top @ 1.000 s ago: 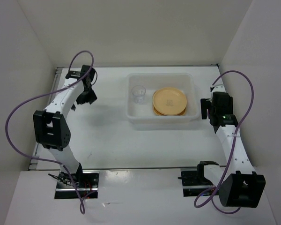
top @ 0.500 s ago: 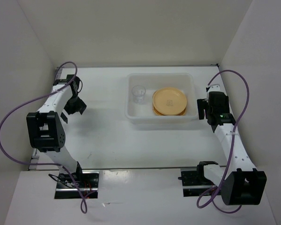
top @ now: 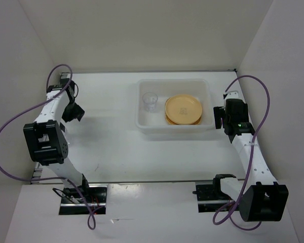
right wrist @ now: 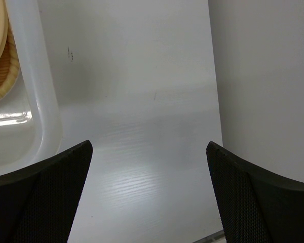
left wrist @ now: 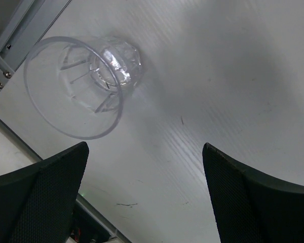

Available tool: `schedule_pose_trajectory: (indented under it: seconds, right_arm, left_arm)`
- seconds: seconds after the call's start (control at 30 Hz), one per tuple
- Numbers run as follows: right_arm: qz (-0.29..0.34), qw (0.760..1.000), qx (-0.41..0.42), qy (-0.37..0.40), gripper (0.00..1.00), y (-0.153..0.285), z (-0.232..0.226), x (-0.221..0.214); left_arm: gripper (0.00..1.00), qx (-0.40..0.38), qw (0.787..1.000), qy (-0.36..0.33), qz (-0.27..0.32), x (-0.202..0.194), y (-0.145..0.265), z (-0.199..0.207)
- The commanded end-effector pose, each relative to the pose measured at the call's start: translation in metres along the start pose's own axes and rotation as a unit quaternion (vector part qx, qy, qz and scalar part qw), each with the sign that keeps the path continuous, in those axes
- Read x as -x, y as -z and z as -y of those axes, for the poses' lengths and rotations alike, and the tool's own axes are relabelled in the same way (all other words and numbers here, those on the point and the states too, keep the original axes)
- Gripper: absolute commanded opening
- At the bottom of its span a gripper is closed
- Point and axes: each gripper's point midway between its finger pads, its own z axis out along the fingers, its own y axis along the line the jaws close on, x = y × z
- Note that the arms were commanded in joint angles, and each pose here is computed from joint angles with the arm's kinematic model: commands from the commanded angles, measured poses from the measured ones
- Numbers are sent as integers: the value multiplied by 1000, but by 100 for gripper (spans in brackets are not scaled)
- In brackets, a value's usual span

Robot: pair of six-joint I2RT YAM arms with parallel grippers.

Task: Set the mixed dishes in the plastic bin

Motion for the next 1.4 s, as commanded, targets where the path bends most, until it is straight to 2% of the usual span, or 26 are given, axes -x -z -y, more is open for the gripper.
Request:
schedule_pose_trajectory:
  seconds: [0.0,0.27,0.37,0.4,0.43,0.53,0.57,0.67,0.7,0.97,1.13,1.17,1.2,1.23,1.3,1.33,1.37]
  right_arm:
    - [22,1000,-11,-12,97,-2,2,11]
    - [17,1000,-15,-10,97,-3,2,7]
    - [17,1000,-15,-10,97,-3,2,7]
    - [13,1000,-14,-8,97,-5,1,5]
    - [13,1000,-14,-8,97,-5,1,5]
    - [13,1000,-14,-8,97,-5,1,5]
    - [9,1000,-14,-7,97,-7,0,4]
    - [9,1000,-14,-7,97,-7,0,4]
    - [9,1000,-14,-7,97,-7,0,4]
    - [9,1000,-14,-7,97,-7,0,4]
    - [9,1000,-14,-7,97,-7,0,4]
    - [9,1000,-14,-7,97,-7,0,4]
    - [9,1000,-14,-7,97,-7,0,4]
    - [9,1000,-14,-7,97,-7,0,4]
    - [9,1000,-14,-7,97,-7,0,4]
    - [9,1000,-14,-7,97,-7,0,4]
    - [9,1000,-14,-7,97,-7,0,4]
  left_arm:
    - [99,-6,1000,0,11,3,3,-9]
    - [99,9,1000,-13,-11,-11,-24,-13]
    - [89,11,1000,-19,-14,-14,-33,-10]
    - [82,11,1000,-19,-14,-13,-33,-10]
    - [67,11,1000,-19,-14,-13,-37,-8]
    - [44,17,999,-23,-22,-16,-42,-8]
    - [30,16,999,-22,-20,-13,-44,-9]
    - [5,15,999,-26,-17,-8,-44,-5]
    - [0,8,1000,-24,-16,-6,-42,-2]
    - [0,-24,1000,-9,17,16,-18,4]
    - [2,-91,994,-6,58,37,20,20]
    - [15,-101,992,-12,70,39,30,22]
    - [33,-98,992,-9,77,43,32,21]
    - [59,-88,993,-4,81,43,35,15]
    - [71,-72,994,8,76,46,37,3]
    - [83,-61,995,13,76,48,35,-4]
    - [85,-53,995,18,79,51,33,-9]
